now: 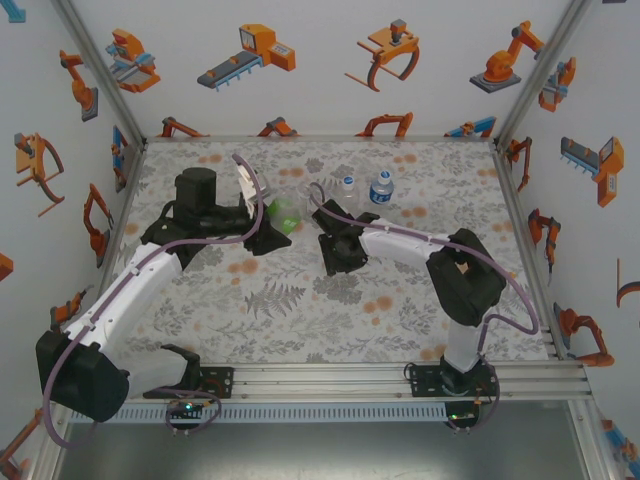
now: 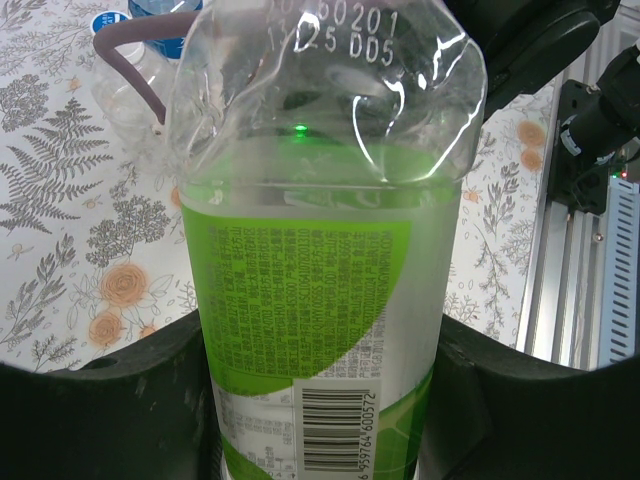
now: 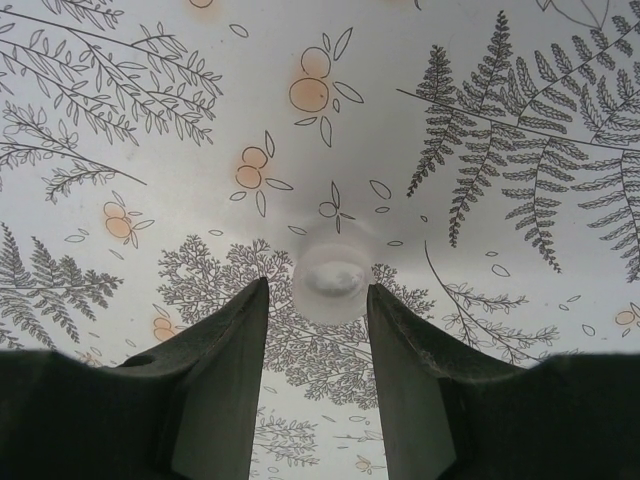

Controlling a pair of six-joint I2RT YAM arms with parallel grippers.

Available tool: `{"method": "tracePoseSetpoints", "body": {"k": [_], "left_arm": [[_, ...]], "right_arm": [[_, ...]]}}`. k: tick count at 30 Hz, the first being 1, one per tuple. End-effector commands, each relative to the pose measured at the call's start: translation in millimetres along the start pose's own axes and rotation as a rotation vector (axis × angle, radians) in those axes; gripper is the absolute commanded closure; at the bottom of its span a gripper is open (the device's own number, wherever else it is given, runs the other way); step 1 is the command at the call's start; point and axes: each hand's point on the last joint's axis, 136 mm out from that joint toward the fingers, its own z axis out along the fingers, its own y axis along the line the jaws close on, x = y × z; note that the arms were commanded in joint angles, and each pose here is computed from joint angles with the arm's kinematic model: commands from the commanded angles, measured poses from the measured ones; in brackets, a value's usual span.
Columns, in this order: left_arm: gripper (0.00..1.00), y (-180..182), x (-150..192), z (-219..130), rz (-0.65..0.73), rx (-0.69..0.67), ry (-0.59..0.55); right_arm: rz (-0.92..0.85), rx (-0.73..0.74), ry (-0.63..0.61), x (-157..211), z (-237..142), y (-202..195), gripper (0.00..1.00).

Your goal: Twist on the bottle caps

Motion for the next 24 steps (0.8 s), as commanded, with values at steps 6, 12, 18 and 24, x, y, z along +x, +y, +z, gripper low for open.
{"method": "tracePoseSetpoints", "body": {"k": [6, 12, 18, 24], "left_arm": [[0.96, -4, -9, -3, 0.003, 0.022, -0.018], [0.96, -3, -9, -2, 0.003, 0.022, -0.018], [0.96, -4, -9, -2, -0.003, 0.032, -0.02], [0.96, -4, -9, -2, -0.003, 0.033, -0.019]], "right_arm": [[-0.002, 0.03, 0.036, 8, 13, -3, 0.57], [0.004, 0.012, 0.045, 9, 19, 1, 0.7], [0.052, -0.129, -0.007, -5, 5, 20, 0.8], [0.226, -0.397, -0.077, -19, -6, 23, 0.78]]}}
